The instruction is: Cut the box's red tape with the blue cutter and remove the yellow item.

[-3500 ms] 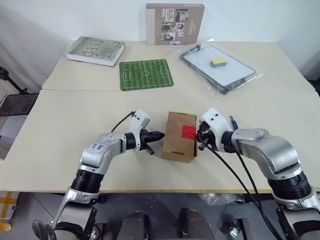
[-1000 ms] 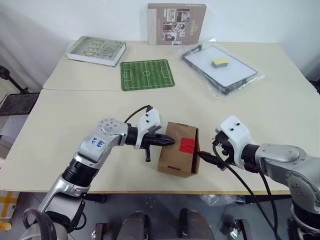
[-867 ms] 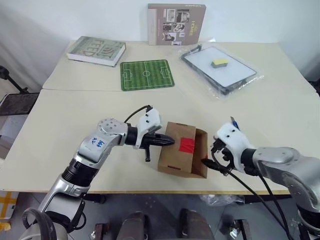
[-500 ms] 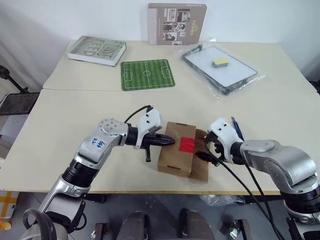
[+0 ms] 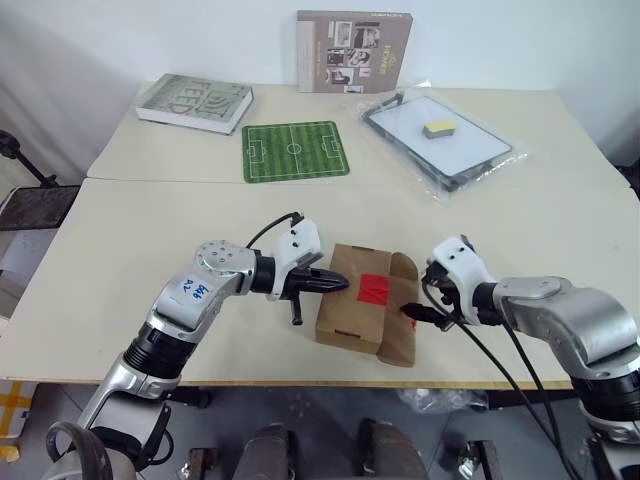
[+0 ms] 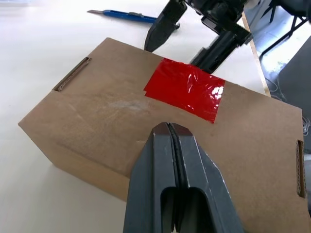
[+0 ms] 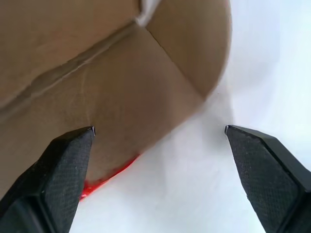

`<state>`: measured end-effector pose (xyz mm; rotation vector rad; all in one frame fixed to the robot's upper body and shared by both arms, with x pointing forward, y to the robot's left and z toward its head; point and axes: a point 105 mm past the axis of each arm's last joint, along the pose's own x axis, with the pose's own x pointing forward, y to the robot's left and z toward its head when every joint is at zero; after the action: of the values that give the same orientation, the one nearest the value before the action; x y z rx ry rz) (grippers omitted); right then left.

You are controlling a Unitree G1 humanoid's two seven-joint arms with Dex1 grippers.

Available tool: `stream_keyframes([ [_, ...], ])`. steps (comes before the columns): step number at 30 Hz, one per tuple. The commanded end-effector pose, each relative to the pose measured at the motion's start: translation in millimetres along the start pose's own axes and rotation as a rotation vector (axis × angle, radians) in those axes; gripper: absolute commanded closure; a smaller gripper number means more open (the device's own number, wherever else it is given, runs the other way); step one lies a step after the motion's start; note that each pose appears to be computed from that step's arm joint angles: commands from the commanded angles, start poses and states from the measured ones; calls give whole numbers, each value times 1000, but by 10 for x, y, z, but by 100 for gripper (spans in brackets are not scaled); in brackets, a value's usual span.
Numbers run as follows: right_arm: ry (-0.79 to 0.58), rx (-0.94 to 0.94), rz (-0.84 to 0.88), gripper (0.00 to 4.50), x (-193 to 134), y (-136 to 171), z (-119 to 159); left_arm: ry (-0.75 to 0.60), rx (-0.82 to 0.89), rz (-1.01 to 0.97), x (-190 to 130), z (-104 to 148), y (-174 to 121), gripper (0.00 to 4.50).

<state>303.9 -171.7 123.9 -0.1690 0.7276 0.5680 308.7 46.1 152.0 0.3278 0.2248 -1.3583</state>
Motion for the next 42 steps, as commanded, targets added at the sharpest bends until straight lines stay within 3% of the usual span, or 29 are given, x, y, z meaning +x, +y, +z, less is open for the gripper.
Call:
stream_keyframes([
  [1, 34, 229, 85, 3, -33, -47, -139, 37, -32, 3, 25, -124, -36, 450],
  [6, -49, 493, 249, 3, 23, -111, -96, 35, -34, -12, 43, -131, -75, 450],
  [10, -69, 570, 350, 3, 114, -5, -30, 33, -37, -18, 38, -126, -84, 450],
  [19, -36, 549, 456, 3, 242, 306, 39, 39, -34, -17, 39, -128, -80, 450],
  [34, -9, 536, 471, 3, 281, 557, 26, 43, -50, 32, -17, -157, 22, 450],
  [37, -7, 540, 449, 68, 292, 544, 24, 42, -50, 38, -25, -155, 41, 450],
  [42, -12, 538, 421, 239, 260, 519, 13, 38, -52, 49, -34, -154, 57, 450],
])
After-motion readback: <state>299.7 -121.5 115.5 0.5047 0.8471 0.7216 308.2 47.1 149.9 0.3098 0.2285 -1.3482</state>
